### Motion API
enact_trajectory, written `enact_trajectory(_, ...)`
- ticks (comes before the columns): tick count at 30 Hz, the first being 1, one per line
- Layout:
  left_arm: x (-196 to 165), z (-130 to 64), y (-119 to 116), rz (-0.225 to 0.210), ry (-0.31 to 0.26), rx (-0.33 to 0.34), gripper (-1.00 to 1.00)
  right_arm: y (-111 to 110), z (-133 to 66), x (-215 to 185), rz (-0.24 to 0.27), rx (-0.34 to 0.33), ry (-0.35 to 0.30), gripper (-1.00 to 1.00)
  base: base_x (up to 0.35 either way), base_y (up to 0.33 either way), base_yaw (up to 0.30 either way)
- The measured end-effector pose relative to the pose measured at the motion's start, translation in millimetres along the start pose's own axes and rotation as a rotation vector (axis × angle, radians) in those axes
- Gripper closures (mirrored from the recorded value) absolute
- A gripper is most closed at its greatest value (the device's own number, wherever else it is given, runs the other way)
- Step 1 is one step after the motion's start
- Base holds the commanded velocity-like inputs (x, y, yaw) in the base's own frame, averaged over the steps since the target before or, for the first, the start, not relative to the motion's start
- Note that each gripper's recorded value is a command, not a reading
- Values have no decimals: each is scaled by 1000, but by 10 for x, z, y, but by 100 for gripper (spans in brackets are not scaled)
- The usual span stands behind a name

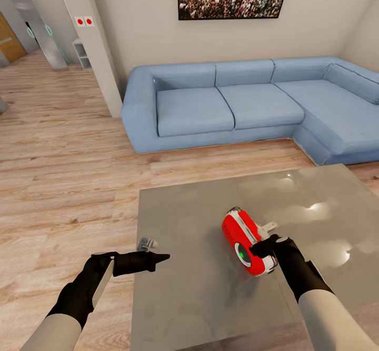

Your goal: Turn on the radio receiver that's on the table in the living room.

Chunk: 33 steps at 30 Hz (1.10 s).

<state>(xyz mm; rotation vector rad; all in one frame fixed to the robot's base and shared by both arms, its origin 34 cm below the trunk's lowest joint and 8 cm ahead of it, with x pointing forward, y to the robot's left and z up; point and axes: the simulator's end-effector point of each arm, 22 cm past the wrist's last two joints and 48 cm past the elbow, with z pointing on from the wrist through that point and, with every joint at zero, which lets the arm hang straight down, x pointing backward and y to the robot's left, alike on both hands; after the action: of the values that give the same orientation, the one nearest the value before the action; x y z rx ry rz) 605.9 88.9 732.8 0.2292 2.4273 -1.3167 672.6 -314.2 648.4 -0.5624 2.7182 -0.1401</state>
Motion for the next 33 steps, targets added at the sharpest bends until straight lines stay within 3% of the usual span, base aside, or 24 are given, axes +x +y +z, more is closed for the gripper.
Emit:
enact_trajectory(26, 2, -1, 1, -1, 0, 0, 100, -34, -28, -53, -7, 3, -11, -100, 0, 0, 0)
enact_trajectory(33, -6, -4, 1, 1, -1, -1, 100, -245, -257, -392, -1, 23, -72, -100, 0, 0, 0)
